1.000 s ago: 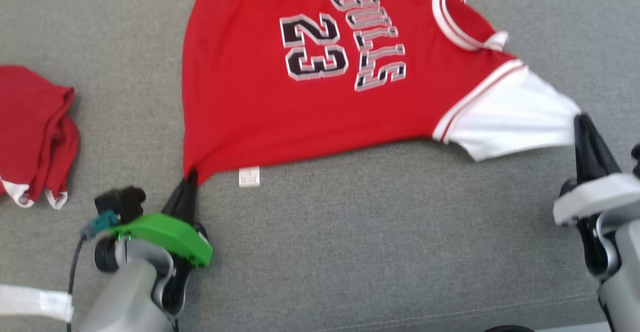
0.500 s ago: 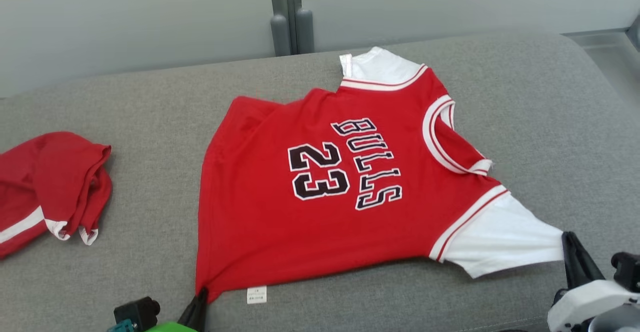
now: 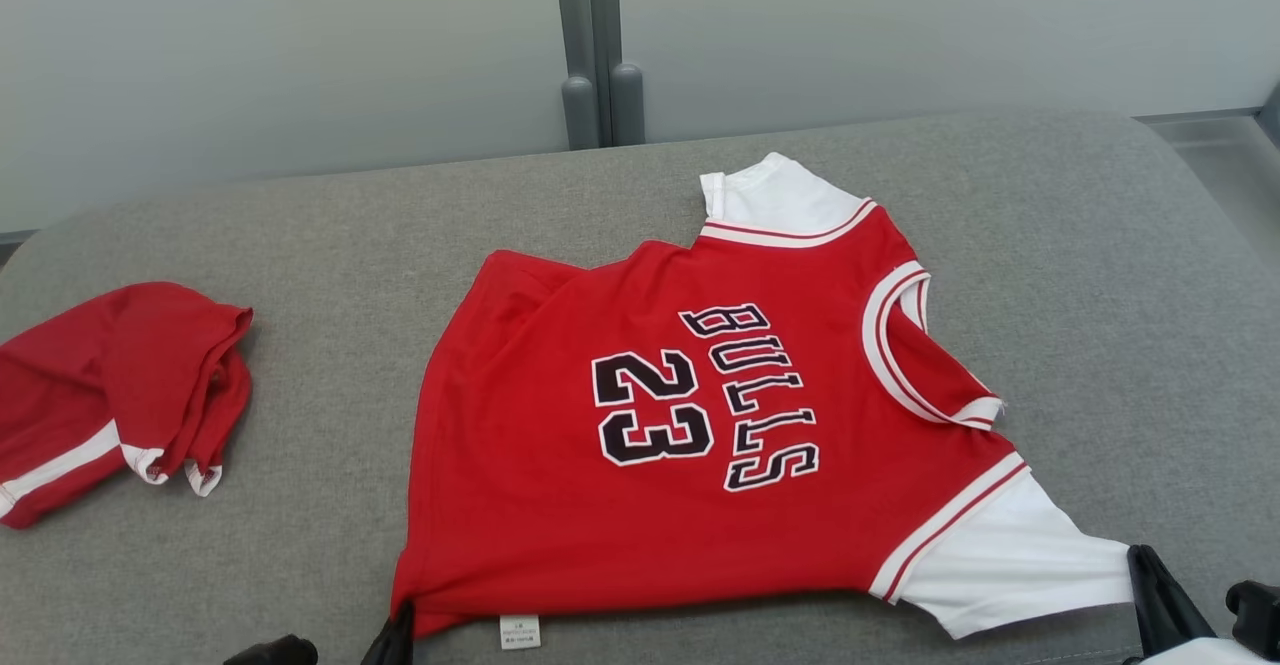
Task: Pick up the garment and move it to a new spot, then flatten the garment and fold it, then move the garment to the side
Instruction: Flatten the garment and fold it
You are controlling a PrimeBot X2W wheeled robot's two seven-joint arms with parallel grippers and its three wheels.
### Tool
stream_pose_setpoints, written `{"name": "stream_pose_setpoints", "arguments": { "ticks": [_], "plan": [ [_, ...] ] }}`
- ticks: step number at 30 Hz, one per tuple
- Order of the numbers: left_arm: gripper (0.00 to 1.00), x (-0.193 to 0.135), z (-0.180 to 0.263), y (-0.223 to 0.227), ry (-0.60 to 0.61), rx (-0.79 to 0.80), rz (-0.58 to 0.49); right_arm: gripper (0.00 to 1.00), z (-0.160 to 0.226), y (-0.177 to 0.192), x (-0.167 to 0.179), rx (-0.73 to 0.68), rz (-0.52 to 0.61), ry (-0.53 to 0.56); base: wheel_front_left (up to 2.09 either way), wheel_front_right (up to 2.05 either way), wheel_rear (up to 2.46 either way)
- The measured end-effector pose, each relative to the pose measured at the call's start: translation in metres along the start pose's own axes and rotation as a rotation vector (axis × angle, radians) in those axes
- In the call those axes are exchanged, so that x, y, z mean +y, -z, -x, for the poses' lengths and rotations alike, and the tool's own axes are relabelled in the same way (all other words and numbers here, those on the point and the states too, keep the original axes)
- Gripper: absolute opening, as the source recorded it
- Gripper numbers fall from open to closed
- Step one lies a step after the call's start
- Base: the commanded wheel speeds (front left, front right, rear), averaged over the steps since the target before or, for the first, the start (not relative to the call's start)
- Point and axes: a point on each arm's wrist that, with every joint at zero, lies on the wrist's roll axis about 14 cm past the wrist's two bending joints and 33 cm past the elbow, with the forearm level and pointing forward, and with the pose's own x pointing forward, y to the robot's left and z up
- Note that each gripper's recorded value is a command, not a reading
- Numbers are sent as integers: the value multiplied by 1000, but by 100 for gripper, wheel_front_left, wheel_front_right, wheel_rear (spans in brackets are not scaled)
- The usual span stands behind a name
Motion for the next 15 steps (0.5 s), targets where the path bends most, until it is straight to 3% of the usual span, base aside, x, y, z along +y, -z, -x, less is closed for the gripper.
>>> {"name": "stream_pose_setpoints", "arguments": {
  "ticks": [15],
  "plan": [
    [0, -38, -40, -70, 120, -171, -74, 0, -75, -77, 52, -184, 10, -148, 0, 0, 0]
  ]
}}
